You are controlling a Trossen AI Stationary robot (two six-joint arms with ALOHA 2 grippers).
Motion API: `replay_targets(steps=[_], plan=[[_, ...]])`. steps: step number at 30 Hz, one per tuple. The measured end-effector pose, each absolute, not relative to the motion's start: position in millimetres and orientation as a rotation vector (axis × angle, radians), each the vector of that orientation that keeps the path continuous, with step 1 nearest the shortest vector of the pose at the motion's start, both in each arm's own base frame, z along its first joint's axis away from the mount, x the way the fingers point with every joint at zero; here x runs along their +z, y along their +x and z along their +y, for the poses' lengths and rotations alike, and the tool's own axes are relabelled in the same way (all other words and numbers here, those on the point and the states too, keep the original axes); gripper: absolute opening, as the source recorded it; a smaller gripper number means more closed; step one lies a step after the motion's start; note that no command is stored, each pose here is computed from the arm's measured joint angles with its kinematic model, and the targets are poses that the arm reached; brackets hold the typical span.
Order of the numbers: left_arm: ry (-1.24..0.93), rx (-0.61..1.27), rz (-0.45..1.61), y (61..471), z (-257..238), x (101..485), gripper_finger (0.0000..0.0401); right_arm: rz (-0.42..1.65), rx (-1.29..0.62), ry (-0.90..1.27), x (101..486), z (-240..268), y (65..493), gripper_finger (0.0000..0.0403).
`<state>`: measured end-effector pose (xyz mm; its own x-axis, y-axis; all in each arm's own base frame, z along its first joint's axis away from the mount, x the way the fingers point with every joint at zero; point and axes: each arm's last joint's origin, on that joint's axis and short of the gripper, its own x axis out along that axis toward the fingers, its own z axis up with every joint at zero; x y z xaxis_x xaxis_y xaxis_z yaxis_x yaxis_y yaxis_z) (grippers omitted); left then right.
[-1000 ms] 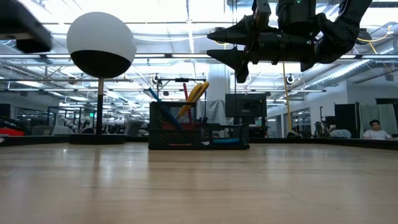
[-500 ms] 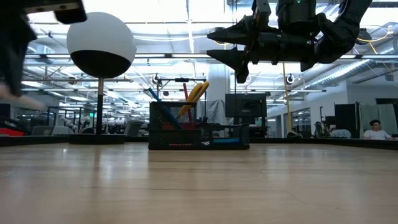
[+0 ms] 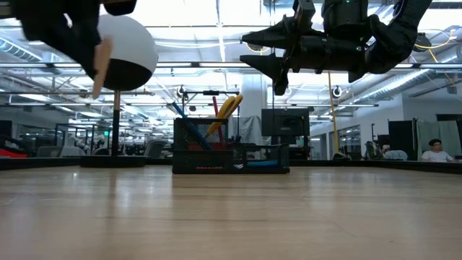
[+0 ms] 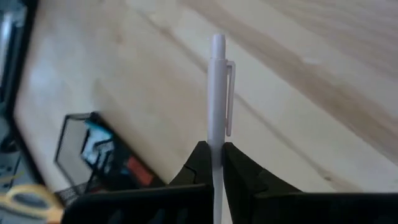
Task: Pick and place office supplies into organizer
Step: Put the light pink pen into the desk organizer
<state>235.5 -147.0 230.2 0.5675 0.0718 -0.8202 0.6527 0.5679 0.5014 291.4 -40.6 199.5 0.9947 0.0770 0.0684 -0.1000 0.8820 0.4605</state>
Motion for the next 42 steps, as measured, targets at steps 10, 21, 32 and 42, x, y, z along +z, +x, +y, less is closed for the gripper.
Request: replay_targets(steps=[10, 21, 32, 42], plan=[[0.827, -0.164, 0.786, 245.3, -113.9, 261.9, 0.0005, -0.059, 0.110, 0.483, 200.9, -36.4, 291.9, 0.0187], [0.663, 0.062, 0.632, 255.5, -64.4, 295.5, 0.0002, -0.083, 0.139, 0.479, 203.8, -30.0, 292.3, 0.0187], [0.515, 0.145, 0.496, 271.6, -15.5, 307.9, 0.0000, -0.082, 0.141, 0.482, 203.8, -29.1, 292.4, 0.0187], [0.413, 0.222, 0.311, 271.6, 26.3, 277.9, 0.0000, -0.082, 0.141, 0.481, 203.8, -29.1, 292.4, 0.0187]])
